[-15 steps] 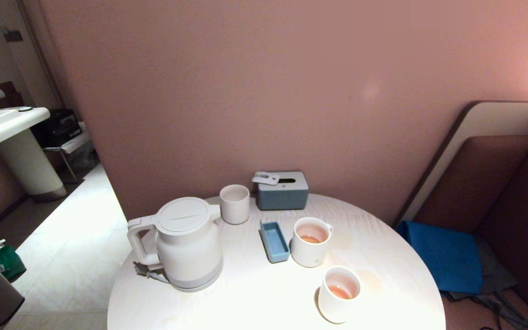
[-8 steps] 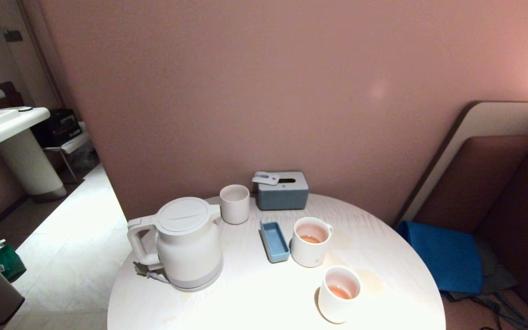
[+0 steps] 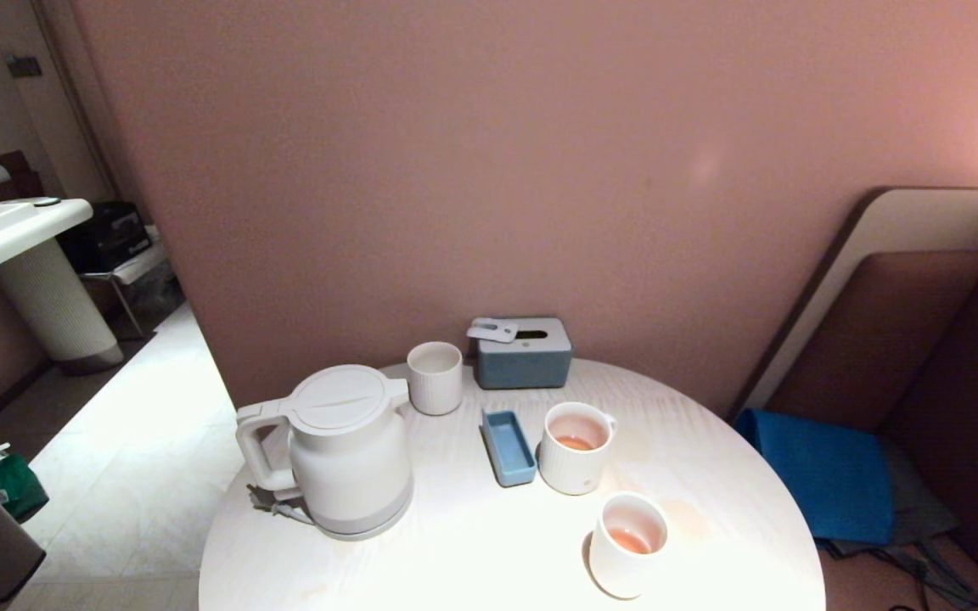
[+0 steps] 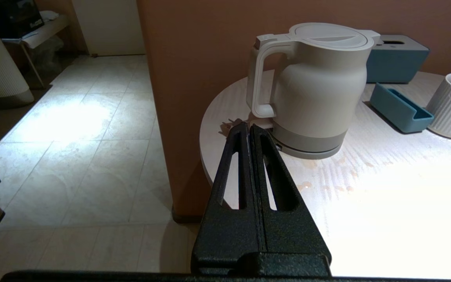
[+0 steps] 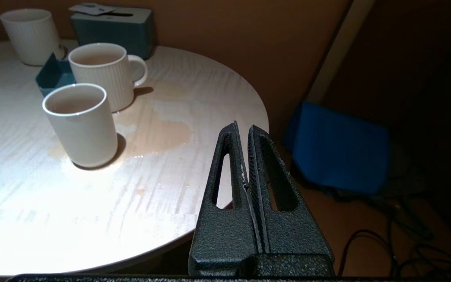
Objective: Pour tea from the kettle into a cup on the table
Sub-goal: Pick up the cup
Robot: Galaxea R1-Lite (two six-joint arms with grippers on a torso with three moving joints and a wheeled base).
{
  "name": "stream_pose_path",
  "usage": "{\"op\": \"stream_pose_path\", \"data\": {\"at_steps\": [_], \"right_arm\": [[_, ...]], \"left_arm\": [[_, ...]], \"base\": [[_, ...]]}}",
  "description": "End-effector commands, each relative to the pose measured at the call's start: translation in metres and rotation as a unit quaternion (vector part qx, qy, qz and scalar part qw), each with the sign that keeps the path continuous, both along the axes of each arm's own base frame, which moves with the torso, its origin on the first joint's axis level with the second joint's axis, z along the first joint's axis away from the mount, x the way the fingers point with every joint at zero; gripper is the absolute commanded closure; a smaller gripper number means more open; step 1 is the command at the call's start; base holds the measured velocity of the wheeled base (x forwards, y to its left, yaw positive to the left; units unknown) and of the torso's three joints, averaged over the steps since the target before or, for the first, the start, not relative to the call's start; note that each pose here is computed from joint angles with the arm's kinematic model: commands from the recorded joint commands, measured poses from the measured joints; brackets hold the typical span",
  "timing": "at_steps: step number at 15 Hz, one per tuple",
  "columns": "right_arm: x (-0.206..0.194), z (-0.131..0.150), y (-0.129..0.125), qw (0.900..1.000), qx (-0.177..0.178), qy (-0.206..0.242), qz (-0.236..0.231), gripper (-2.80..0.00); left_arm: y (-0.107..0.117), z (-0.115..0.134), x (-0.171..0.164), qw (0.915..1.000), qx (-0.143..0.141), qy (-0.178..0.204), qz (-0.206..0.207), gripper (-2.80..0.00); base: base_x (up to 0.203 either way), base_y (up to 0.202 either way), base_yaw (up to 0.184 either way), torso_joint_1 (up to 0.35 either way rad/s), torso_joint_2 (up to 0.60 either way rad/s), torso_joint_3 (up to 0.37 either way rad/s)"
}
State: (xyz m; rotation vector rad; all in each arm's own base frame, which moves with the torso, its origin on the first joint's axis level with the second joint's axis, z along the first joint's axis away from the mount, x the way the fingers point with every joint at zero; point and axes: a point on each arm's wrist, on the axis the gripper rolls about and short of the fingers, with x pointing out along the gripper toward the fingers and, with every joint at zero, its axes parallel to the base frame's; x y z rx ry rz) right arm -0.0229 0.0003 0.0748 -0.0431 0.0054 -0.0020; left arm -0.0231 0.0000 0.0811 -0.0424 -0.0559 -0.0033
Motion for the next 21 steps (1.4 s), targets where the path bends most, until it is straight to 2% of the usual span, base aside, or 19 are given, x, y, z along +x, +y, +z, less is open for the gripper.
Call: {"op": "stream_pose_path", "data": {"at_steps": [1,6,12,14,15,16,21], "right_arm": [[0.0001,-0.0001,0.0,1.0,-0.003,0.001,0.0,0.0],[0.0001,0.0002,-0.0001,1.0,0.013,0.0,-0.002,0.0],[0.0001,0.0002,0.0,1.0,0.009,0.0,0.0,0.0],[0.0001,0.0002,0.0,1.0,0.01,0.0,0.0,0.0],[0.0001,0.0002,0.0,1.0,0.009,0.0,0.0,0.0],[0.0001,0.0002,0.0,1.0,0.009,0.0,0.0,0.0],[0.0001,0.0001,0.0001,1.0,-0.002,0.0,0.003,0.0]], "left_arm": [[0.0,0.0001,0.0001,1.0,0.0,0.0,0.0,0.0],[0.0,0.0001,0.0001,1.0,0.0,0.0,0.0,0.0],[0.0,0.0012,0.0001,0.9999,0.015,-0.005,0.001,0.0],[-0.0001,0.0002,0.0001,0.999,0.045,0.0,0.001,0.0],[-0.0002,-0.0025,0.0002,0.997,0.077,0.012,0.0,0.0],[-0.0004,-0.0035,0.0002,0.9964,0.083,0.017,-0.005,0.0],[-0.0003,-0.0035,0.0002,0.9979,0.062,0.017,-0.003,0.0]], "base": [[0.0,0.0,0.0,0.0,0.0,0.0],[0.0,0.0,0.0,0.0,0.0,0.0],[0.0,0.0,0.0,0.0,0.0,0.0],[0.0,0.0,0.0,0.0,0.0,0.0],[0.0,0.0,0.0,0.0,0.0,0.0],[0.0,0.0,0.0,0.0,0.0,0.0],[0.0,0.0,0.0,0.0,0.0,0.0]]}}
